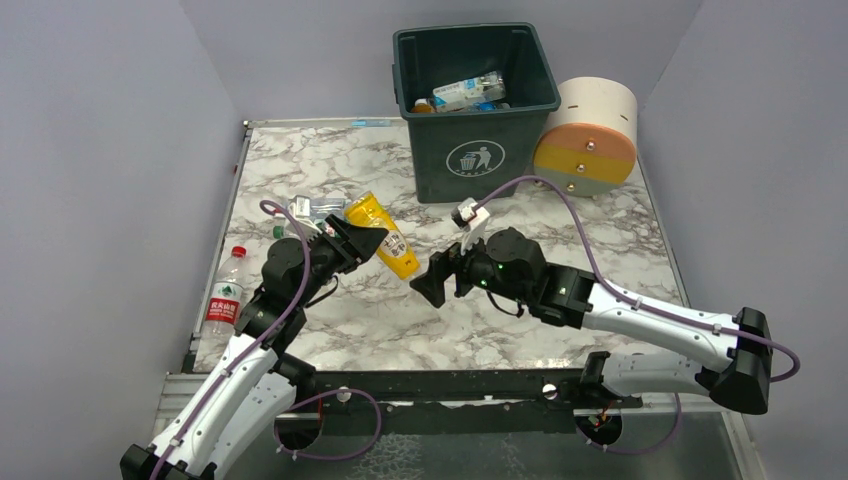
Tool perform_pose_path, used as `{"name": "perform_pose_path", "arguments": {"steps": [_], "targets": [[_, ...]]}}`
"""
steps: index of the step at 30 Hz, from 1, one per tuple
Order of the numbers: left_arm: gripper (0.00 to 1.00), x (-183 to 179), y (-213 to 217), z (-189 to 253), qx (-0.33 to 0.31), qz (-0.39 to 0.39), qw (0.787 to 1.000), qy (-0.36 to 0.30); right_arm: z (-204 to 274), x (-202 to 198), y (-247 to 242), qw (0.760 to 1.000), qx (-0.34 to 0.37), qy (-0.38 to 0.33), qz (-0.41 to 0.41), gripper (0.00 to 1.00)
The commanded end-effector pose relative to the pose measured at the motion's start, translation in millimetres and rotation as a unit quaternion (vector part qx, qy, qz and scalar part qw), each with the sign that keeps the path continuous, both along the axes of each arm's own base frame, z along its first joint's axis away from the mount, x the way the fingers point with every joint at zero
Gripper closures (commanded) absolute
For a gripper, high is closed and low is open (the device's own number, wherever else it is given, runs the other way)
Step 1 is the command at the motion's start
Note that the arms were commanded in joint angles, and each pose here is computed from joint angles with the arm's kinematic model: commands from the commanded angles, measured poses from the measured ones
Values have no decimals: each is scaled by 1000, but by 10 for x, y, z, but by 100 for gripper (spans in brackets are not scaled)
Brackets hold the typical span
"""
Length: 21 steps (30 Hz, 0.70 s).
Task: Put the plastic bottles in the bin
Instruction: Pick up the plastic bottle at the center of the board.
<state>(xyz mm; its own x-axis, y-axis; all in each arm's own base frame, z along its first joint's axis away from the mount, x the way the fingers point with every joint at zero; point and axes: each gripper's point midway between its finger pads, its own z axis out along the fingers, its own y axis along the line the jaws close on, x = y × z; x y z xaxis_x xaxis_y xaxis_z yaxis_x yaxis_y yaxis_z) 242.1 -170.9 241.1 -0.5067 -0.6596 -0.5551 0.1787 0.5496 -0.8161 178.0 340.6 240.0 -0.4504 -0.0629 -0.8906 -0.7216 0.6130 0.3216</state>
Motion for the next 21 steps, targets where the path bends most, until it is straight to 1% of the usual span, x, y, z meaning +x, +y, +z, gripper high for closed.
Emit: {"name": "perform_pose_path", "arguments": {"steps": [1, 6, 11, 16, 21], "targets": [[37, 59, -7, 134, 1, 3, 1000, -25, 278, 37, -14, 1000, 23, -15, -13, 0], [37, 150, -41, 316, 7, 3, 999, -44, 422, 14, -70, 999, 28, -20, -13, 0], [37, 298, -103, 559, 11, 1, 997, -71, 668, -1, -222, 998, 42, -35, -27, 0], [37, 490, -213, 824, 17, -9, 995, -98, 938, -36, -429, 996, 66, -49, -45, 0], [37, 721, -317, 1095, 31, -14, 991, -127, 1017, -44, -619, 993, 81, -48, -73, 1]]}}
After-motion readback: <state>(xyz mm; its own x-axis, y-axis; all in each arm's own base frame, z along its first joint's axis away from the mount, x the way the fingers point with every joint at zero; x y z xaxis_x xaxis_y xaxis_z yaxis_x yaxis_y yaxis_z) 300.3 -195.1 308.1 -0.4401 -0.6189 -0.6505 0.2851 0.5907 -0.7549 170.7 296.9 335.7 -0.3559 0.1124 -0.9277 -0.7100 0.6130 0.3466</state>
